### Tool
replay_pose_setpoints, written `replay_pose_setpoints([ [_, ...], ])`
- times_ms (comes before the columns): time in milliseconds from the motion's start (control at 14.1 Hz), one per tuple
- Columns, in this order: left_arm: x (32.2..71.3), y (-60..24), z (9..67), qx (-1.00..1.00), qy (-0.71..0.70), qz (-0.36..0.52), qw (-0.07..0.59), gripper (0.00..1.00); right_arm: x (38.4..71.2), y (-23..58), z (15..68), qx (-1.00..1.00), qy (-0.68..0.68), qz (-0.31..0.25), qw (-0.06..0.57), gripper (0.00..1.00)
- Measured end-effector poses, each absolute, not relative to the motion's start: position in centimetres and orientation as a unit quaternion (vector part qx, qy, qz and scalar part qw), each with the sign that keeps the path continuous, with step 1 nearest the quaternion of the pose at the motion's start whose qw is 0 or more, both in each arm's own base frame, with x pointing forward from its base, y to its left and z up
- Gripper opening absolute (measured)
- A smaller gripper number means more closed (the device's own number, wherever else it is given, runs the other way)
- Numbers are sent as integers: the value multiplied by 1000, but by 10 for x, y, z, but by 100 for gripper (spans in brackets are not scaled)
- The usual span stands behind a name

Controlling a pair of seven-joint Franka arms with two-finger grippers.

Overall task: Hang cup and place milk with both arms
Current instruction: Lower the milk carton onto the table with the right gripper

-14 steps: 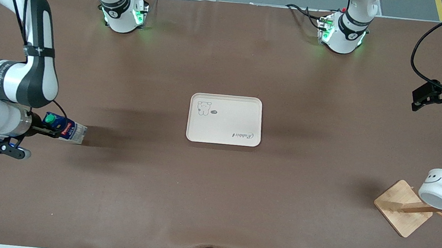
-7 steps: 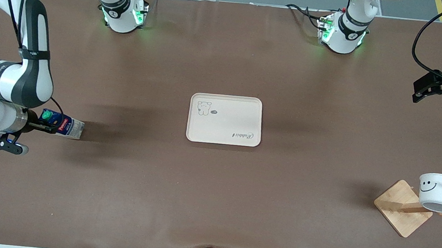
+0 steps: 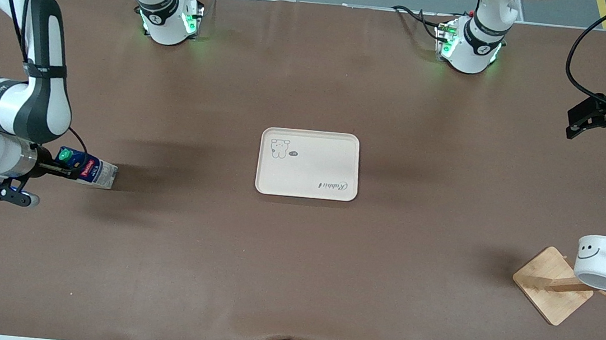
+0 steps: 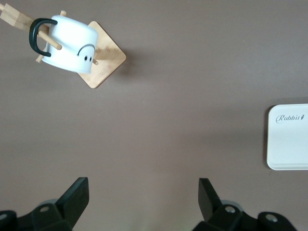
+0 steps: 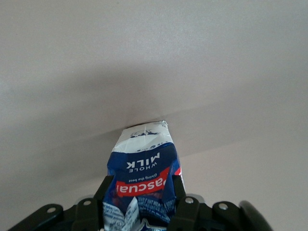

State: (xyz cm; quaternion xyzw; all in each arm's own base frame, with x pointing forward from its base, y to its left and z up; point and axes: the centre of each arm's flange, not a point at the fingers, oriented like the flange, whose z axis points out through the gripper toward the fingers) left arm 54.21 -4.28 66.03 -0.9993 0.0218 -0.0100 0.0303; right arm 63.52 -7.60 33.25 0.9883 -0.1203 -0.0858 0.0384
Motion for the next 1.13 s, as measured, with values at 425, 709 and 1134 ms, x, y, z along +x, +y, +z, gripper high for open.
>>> replay_pose_setpoints([
  [425, 540, -43, 658, -1000, 2, 0, 31, 100, 635, -76, 332, 988, -120, -86, 38, 55],
  [709, 536, -43, 658, -999, 1, 12, 32, 100, 633, -76, 329, 988, -119, -89, 38, 74],
  [1134, 530, -47, 660, -999, -15, 19, 21, 100, 630, -76, 321, 988, -118, -95, 38, 100],
])
